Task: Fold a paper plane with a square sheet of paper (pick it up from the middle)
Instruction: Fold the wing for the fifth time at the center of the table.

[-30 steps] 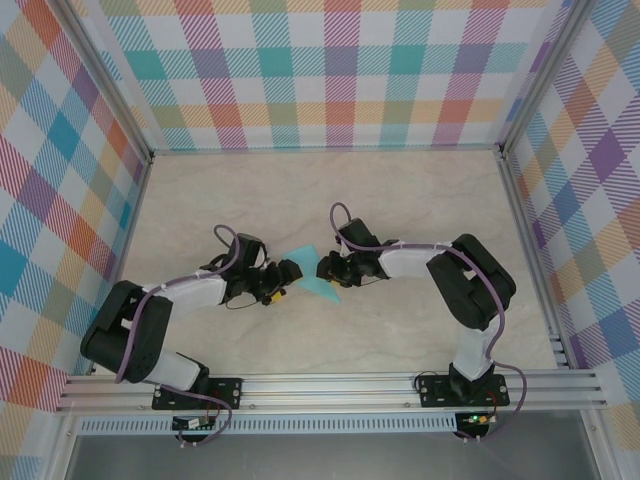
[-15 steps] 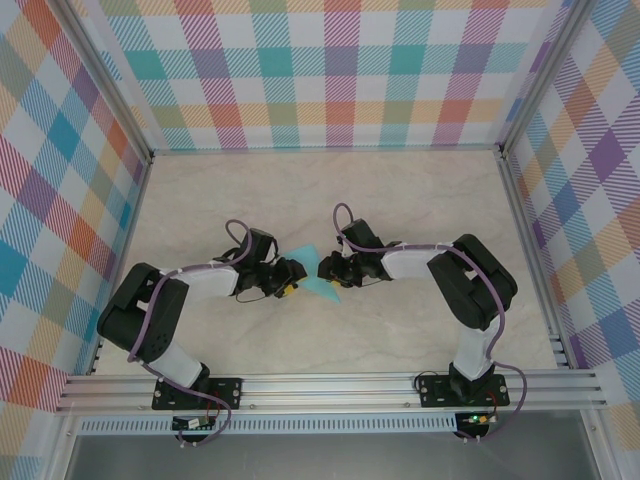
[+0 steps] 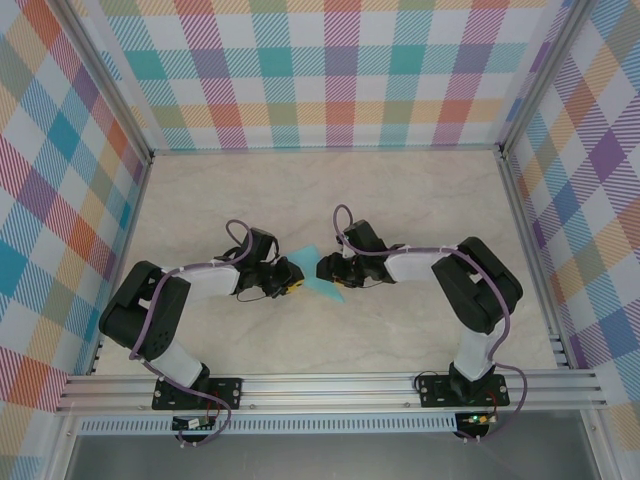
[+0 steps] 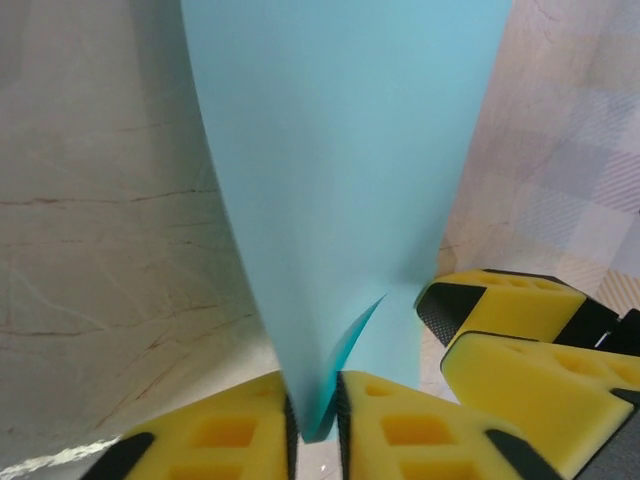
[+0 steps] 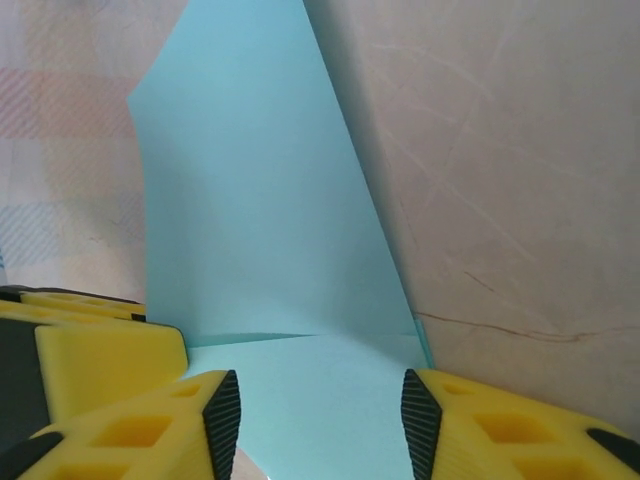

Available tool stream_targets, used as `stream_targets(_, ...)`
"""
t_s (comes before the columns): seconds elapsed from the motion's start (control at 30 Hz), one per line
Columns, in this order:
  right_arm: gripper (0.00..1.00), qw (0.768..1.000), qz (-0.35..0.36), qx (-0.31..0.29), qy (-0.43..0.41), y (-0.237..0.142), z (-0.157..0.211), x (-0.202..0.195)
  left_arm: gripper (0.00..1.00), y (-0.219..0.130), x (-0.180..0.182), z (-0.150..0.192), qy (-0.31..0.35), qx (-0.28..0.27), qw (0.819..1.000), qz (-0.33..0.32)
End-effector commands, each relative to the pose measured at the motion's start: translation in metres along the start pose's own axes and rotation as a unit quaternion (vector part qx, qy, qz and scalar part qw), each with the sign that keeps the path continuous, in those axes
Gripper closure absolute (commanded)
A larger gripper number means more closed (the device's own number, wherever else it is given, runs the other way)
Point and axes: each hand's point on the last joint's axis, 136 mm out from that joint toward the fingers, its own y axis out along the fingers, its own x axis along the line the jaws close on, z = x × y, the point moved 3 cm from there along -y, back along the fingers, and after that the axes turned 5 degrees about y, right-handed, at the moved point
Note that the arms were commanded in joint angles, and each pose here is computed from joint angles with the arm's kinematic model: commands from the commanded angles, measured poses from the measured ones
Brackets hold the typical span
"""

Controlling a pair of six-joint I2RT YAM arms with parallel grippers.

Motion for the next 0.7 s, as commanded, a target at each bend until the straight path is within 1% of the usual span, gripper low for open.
stream_targets(0.0,0.46,0.998,0.031,-0.015,-0.051,-0.012,-0.001,-0.008,0.88,-0.001,-0.012,-0.006,0.008,-0.013,1.0,0.006)
stream_targets(0.03,0.44,0.997,0.029,-0.024,-0.065,-0.017,-0.003,-0.005,0.9,-0.001,-0.012,-0.007,0.007,-0.015,1.0,0.003)
stream_targets(0.17,0.31,0.989,0.012,-0.062,-0.132,-0.043,-0.009,0.016,0.95,-0.004,-0.014,-0.005,0.006,-0.018,1.0,-0.008)
stream_targets(0.3,0.16,0.978,0.039,-0.101,-0.176,-0.063,-0.014,0.018,0.96,-0.007,-0.019,-0.004,0.004,-0.023,1.0,-0.01)
stream_targets(0.43,0.13,0.964,0.068,-0.126,-0.223,-0.07,-0.012,0.013,0.97,-0.011,-0.026,-0.005,-0.009,-0.03,0.999,-0.002)
stream_targets(0.53,0.13,0.954,0.077,-0.123,-0.263,-0.068,-0.007,0.011,0.98,-0.015,-0.033,-0.006,-0.019,-0.035,0.999,0.005)
stream_targets(0.6,0.13,0.939,0.092,-0.131,-0.304,-0.064,-0.002,0.011,0.98,-0.018,-0.036,-0.007,-0.029,-0.037,0.999,0.009)
stream_targets(0.67,0.14,0.914,0.103,-0.151,-0.362,-0.059,0.004,0.014,0.98,-0.021,-0.039,-0.007,-0.036,-0.04,0.998,0.011)
